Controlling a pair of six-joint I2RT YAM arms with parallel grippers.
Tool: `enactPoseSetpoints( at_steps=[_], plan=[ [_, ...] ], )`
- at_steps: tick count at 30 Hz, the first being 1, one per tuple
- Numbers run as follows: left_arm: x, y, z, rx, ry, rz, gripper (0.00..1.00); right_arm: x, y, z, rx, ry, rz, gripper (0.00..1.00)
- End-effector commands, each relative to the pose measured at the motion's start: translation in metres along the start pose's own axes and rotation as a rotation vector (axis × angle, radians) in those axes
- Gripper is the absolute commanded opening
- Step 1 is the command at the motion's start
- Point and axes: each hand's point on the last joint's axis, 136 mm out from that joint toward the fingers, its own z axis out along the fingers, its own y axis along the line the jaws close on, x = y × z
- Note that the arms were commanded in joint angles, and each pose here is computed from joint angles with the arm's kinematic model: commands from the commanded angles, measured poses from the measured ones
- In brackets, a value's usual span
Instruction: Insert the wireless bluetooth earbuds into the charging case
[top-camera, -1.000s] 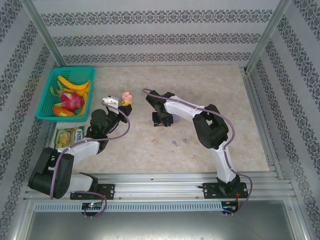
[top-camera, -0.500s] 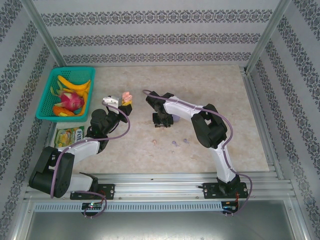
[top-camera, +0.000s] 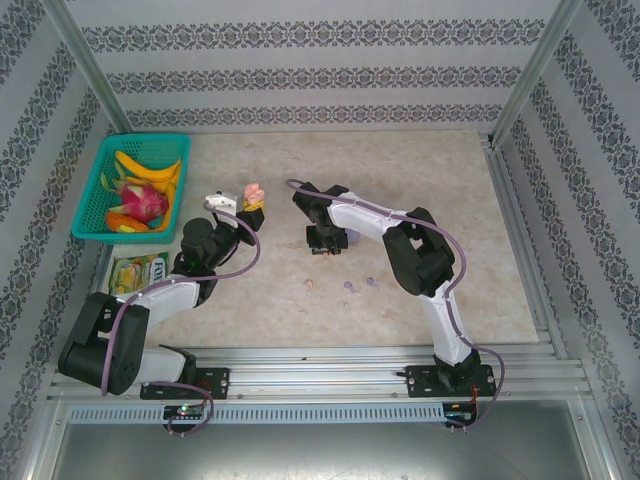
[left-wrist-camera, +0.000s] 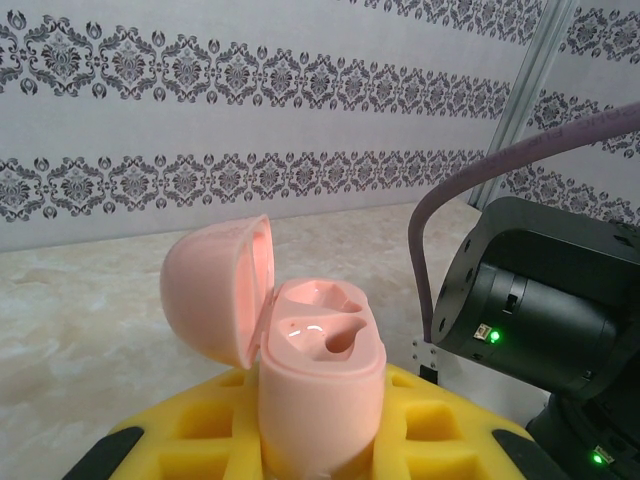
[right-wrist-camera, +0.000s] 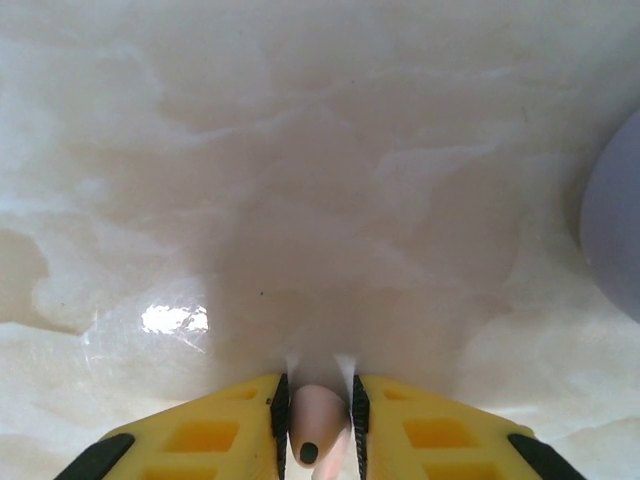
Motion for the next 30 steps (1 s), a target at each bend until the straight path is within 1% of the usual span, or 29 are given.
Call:
enactPoseSetpoints(
  at_steps=[1,6,8,12,25,30],
  plan=[
    [-0.023,-0.002,0.005,0.023,-0.072,0.009,0.00,-0.005,-0.006,0.013,0.026,0.003,0.015,0.26],
    [-0.021,-0.003,0.005,0.027,-0.069,0.007,0.00,-0.005,-0.005,0.012,0.023,0.000,0.005,0.20],
    [-0.022,-0.003,0.004,0.026,-0.069,0.006,0.00,-0.005,-0.006,0.010,0.023,-0.006,0.000,0.16],
    [-0.022,-0.003,0.004,0.029,-0.069,0.005,0.00,-0.006,-0.007,0.005,0.020,-0.029,-0.008,0.13],
    [-0.018,-0.006,0.003,0.042,-0.051,0.003,0.00,-0.020,-0.018,-0.049,-0.021,-0.241,-0.032,0.12],
    [-0.012,-0.008,0.002,0.055,-0.036,-0.005,0.00,-0.022,-0.018,-0.063,-0.055,-0.300,-0.041,0.12]
  ],
)
